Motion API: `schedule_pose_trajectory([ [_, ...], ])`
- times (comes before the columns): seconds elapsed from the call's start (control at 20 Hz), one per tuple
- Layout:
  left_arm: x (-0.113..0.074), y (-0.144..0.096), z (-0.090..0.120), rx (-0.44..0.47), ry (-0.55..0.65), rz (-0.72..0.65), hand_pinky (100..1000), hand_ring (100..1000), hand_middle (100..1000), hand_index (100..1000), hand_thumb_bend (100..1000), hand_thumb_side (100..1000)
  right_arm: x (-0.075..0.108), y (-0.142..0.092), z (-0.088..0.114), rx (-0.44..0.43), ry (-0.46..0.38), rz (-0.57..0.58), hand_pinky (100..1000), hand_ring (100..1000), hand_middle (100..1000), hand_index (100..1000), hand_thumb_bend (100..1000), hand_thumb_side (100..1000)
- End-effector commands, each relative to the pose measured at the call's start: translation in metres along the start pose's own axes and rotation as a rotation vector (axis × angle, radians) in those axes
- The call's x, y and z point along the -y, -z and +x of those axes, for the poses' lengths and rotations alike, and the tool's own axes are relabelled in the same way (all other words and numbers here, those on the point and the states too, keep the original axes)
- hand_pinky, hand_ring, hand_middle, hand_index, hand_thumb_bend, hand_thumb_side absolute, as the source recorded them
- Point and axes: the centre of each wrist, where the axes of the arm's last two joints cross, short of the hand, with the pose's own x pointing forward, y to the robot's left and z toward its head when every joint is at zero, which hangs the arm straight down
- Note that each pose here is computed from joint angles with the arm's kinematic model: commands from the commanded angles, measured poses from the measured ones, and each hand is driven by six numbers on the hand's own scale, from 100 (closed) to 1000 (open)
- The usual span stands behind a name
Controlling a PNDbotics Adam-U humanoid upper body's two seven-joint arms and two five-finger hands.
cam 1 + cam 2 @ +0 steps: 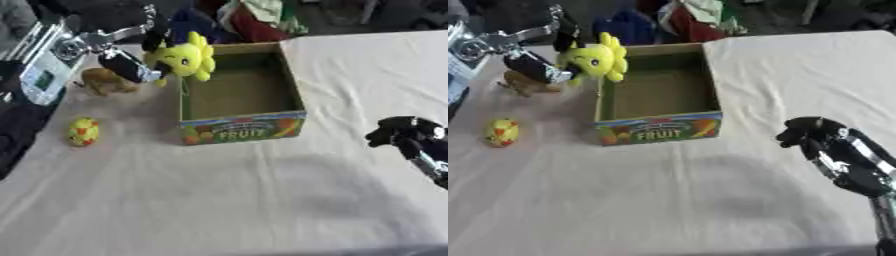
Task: Pick up objects on the table and place them in the box.
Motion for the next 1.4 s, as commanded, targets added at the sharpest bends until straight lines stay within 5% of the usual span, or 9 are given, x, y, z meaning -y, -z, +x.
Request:
schedule_pose_trajectory([
  [0.05, -0.003, 0.014, -0.001, -0.011, 0.026, 0.016, 574, 395, 342, 514, 209, 173, 0.004, 0.004, 0.005, 0.011, -0.021, 0.018, 743, 765, 658, 822, 100, 491],
  [0.5, 0.028, 0.052, 0.011, 0.017, 0.050, -0.021, 581, 421, 375, 555, 235, 224, 0.000, 0.008, 0.004, 0.017, -0.009, 0.041, 743, 765, 658, 822, 100, 492],
  [0.95, 0.064, 0.062, 0.017, 0.026, 0.084, -0.131, 627, 534, 520, 717, 304, 359, -0.001, 0.008, 0.003, 0.018, -0.008, 0.038, 743, 765, 658, 822, 100, 492],
  [1.0, 0.065, 0.062, 0.017, 0.027, 0.085, -0.133, 628, 536, 524, 719, 305, 363, -0.001, 0.008, 0.003, 0.017, -0.008, 0.038, 743, 765, 658, 822, 100, 492],
  [1.1, 0.065, 0.061, 0.017, 0.027, 0.084, -0.120, 636, 555, 557, 755, 374, 510, -0.001, 0.008, 0.003, 0.018, -0.009, 0.036, 743, 765, 658, 822, 100, 493],
  [1.4, 0.053, 0.058, 0.020, 0.039, 0.078, -0.070, 669, 597, 615, 827, 490, 640, 0.000, 0.007, 0.003, 0.018, -0.010, 0.034, 743, 765, 658, 823, 100, 492],
])
